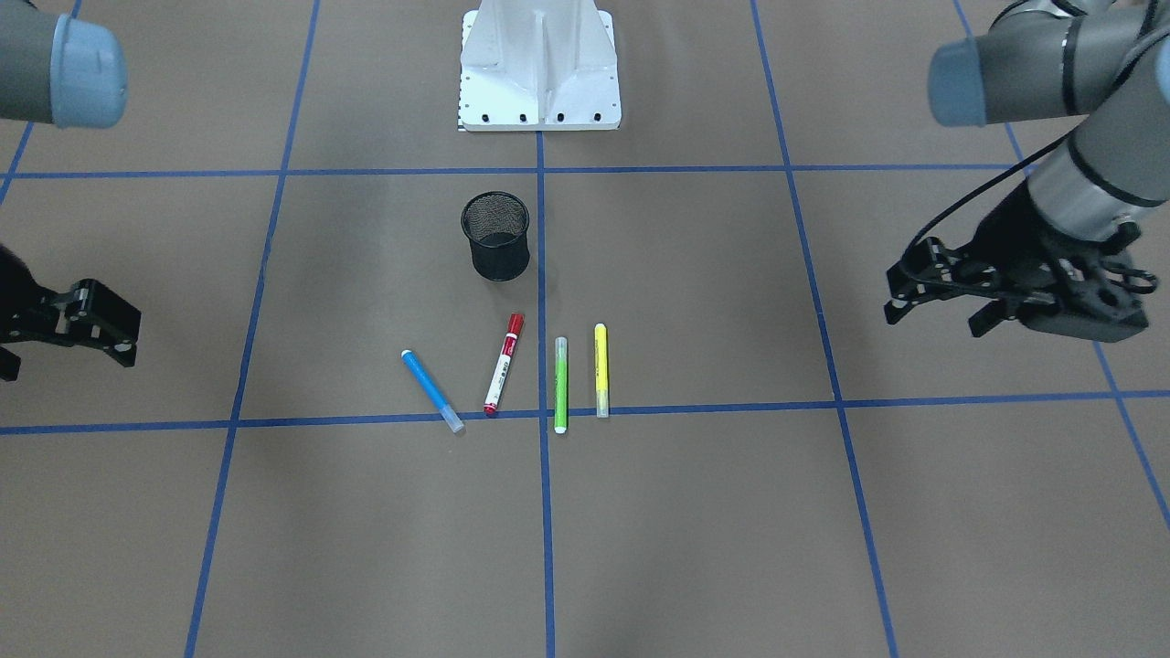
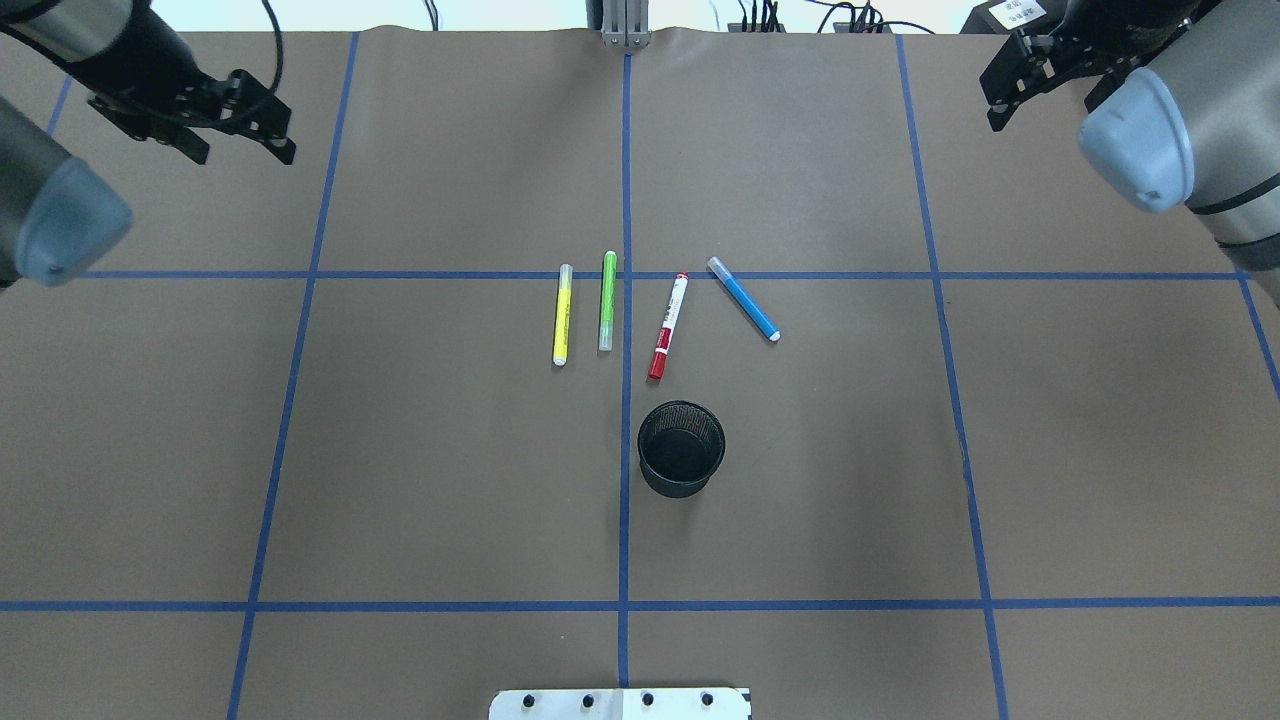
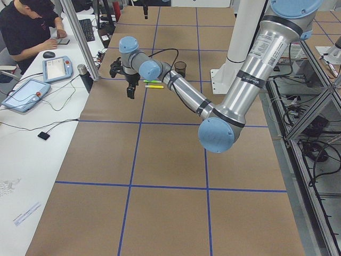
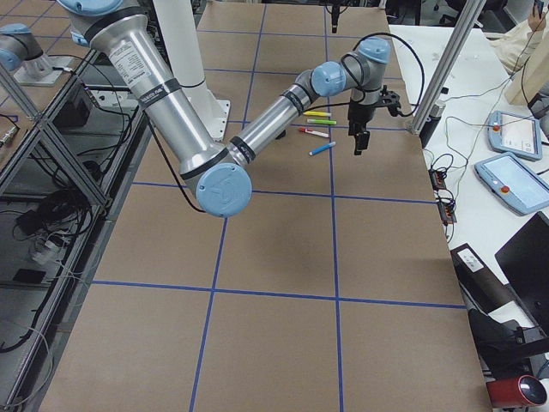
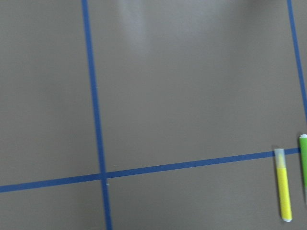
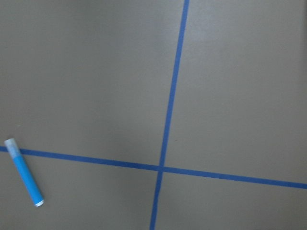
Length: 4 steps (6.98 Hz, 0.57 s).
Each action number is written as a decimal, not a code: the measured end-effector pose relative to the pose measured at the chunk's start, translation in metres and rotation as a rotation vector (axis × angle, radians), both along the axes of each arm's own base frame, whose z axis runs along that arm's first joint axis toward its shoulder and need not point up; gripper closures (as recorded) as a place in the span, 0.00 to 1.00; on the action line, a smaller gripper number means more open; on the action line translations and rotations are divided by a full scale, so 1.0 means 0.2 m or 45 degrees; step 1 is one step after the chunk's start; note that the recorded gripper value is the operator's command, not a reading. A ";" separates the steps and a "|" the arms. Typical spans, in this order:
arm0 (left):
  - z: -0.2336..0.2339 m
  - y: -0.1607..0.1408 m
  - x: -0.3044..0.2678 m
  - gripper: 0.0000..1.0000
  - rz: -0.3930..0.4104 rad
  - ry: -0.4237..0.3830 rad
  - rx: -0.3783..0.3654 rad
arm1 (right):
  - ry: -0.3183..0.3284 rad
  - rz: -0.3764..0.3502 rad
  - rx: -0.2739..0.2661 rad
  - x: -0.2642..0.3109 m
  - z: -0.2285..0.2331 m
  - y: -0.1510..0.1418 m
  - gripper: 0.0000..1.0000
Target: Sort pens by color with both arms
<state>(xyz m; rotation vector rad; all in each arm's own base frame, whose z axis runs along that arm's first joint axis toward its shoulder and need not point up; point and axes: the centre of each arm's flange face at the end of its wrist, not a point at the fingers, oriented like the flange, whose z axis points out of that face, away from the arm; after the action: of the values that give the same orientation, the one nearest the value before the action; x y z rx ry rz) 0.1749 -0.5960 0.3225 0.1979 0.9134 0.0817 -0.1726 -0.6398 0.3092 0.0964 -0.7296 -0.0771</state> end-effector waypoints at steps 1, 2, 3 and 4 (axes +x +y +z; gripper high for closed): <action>0.12 -0.02 -0.18 0.01 0.003 -0.035 0.045 | -0.038 0.022 -0.013 0.07 0.15 -0.11 0.01; 0.23 -0.04 -0.34 0.01 0.011 -0.066 0.084 | -0.068 0.045 -0.021 0.14 0.29 -0.19 0.01; 0.33 -0.05 -0.47 0.01 0.026 -0.095 0.115 | -0.077 0.054 -0.020 0.22 0.42 -0.24 0.01; 0.43 -0.07 -0.59 0.01 0.050 -0.107 0.140 | -0.080 0.038 -0.006 0.32 0.54 -0.25 0.01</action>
<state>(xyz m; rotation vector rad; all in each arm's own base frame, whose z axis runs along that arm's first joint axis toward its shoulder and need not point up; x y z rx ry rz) 0.0576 -0.6101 0.4091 0.2763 0.8297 0.1756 -0.1081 -0.6903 0.4181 0.1054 -0.7907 -0.0438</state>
